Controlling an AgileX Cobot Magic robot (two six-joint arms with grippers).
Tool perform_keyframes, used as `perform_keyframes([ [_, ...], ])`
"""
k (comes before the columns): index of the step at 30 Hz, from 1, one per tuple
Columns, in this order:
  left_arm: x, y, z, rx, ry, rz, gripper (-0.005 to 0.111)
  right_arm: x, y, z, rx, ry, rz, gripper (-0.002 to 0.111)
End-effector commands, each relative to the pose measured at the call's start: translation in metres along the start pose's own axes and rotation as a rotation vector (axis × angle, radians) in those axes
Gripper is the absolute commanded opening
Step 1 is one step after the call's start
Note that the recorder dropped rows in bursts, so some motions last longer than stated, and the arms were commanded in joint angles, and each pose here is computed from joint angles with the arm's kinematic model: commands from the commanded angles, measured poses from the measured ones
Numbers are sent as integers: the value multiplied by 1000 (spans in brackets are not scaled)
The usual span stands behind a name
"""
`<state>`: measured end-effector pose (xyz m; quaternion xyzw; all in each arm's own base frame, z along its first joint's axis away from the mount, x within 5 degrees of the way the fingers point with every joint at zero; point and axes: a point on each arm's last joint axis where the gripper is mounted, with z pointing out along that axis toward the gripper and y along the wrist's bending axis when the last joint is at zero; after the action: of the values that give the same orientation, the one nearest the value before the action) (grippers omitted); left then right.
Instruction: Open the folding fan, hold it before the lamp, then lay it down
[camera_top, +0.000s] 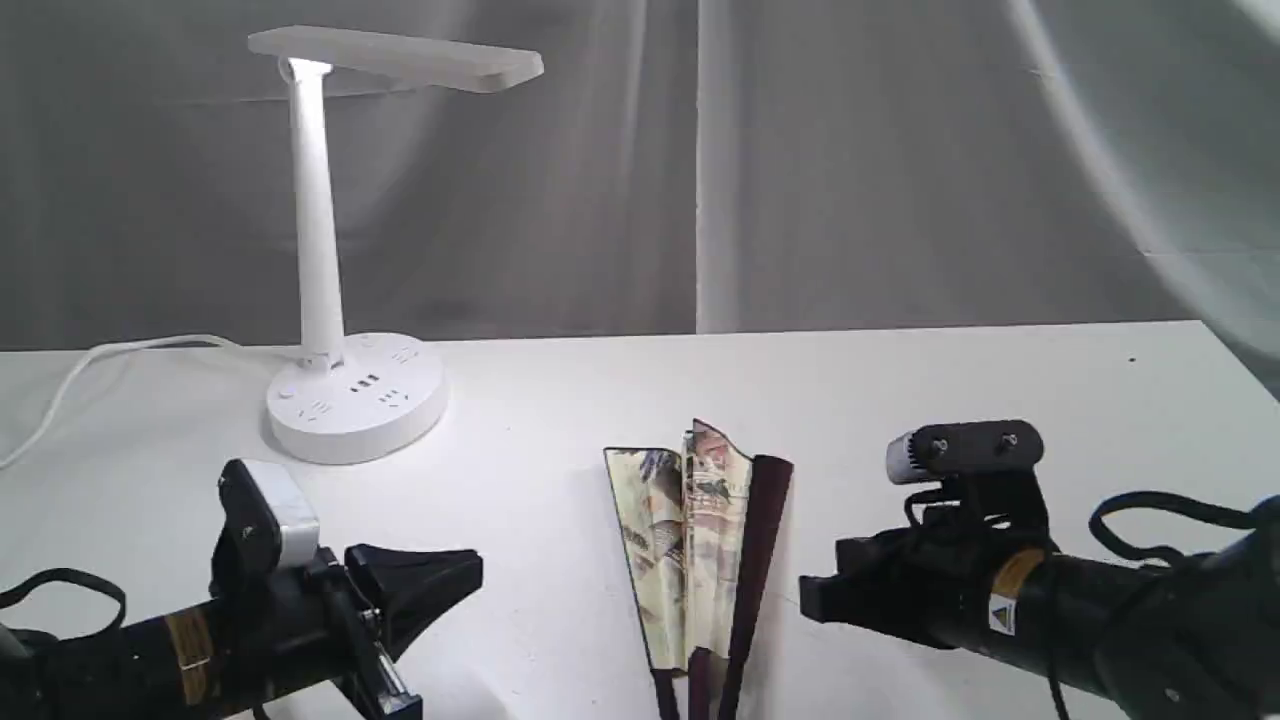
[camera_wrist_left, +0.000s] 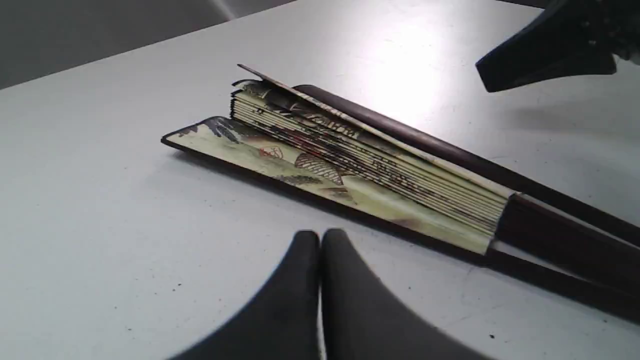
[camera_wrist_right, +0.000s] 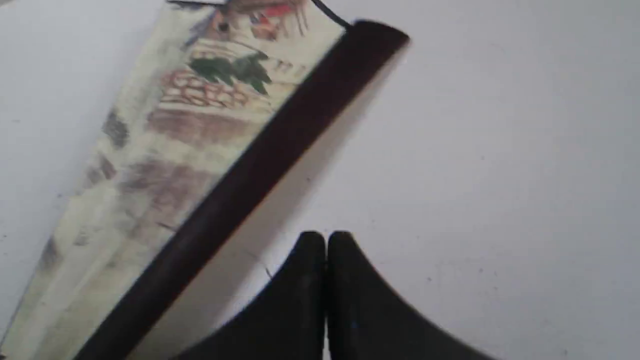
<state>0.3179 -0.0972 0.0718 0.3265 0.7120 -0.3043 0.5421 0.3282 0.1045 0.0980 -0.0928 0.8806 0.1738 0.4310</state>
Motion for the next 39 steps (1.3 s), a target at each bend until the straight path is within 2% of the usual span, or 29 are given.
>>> perform_keyframes([
  [1, -4, 0, 1, 8, -22, -5, 0, -5, -4, 6, 57, 135, 80, 0],
  [5, -4, 0, 1, 8, -22, -17, 0, -9, 1, 8, 14, 165, 81, 0],
  [11, -5, 0, 1, 8, -23, -20, 0, -11, 18, 7, -179, 158, 61, 0],
  [17, -5, 0, 1, 8, -23, -20, 0, -8, 18, 6, -163, 198, 187, 0],
  [23, -5, 0, 1, 8, -23, -20, 0, -7, 22, 5, -207, 222, 278, 0],
  [29, -5, 0, 1, 8, -23, -25, 0, -9, 25, 2, -275, 255, 449, 1],
  [32, -5, 0, 1, 8, -23, -29, 0, -9, 23, 1, -288, 255, 444, 10],
  [35, -5, 0, 1, 8, -23, -29, 0, -7, 23, 1, -282, 274, 445, 30],
  [39, -5, 0, 1, 5, -24, -30, 0, -6, 24, 2, -279, 286, 540, 51],
])
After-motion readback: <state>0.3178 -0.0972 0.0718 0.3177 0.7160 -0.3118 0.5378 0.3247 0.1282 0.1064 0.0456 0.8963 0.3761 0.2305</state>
